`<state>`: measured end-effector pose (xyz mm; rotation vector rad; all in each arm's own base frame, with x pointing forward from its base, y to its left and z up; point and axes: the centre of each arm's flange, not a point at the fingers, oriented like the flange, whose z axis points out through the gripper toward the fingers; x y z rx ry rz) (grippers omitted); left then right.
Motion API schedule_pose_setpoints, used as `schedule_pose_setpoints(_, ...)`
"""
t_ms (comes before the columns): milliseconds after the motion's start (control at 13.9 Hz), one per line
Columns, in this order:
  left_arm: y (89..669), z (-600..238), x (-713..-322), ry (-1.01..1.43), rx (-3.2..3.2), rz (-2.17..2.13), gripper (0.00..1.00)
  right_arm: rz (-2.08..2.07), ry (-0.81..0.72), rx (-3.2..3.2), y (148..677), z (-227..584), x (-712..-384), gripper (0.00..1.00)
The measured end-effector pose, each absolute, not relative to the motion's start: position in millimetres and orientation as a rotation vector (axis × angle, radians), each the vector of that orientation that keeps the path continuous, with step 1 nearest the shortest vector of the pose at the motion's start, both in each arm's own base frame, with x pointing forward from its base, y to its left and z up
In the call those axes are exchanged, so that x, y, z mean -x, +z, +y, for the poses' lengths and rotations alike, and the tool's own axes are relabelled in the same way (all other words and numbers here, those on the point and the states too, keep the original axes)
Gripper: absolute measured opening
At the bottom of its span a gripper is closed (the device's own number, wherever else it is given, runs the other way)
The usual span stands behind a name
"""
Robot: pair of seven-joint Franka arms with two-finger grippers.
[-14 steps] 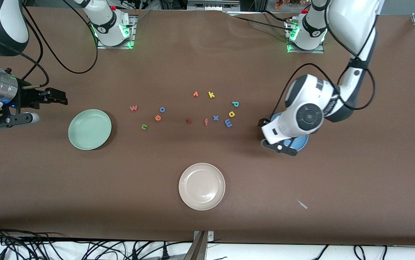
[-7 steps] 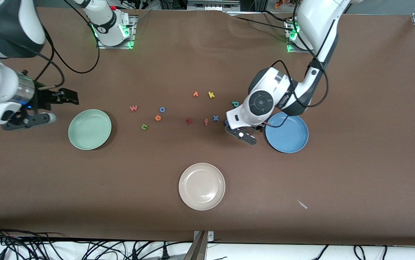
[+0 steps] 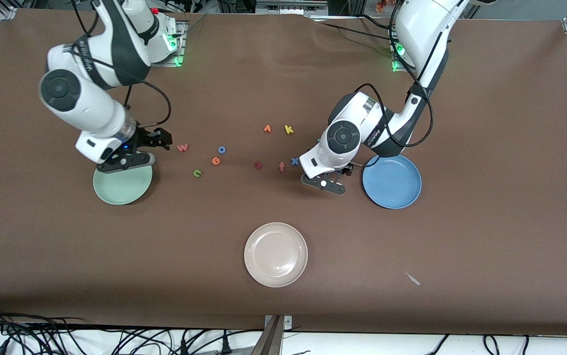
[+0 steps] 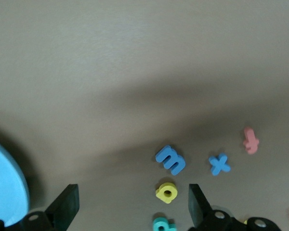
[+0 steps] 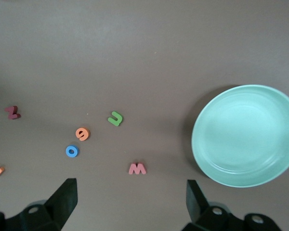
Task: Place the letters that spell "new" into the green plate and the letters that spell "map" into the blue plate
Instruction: 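Grasp the blue m with the left gripper while the right gripper reaches letters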
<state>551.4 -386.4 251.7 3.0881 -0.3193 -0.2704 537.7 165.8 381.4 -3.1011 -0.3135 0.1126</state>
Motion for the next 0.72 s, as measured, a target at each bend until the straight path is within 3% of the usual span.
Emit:
schedule_pose_setpoints(360,244.0,-352.9,-571.6,-0.288,-3.12,-0.095,1.0,-0.327,0.046,3.095,320.6,164.1,-505.9,1.0)
schedule_pose_setpoints(721,237.2,-374.7,-556.4,-0.31,-3.136,0.233,1.0,-0.334,-0.033,3.085,266.4,156.3,-466.8,1.0)
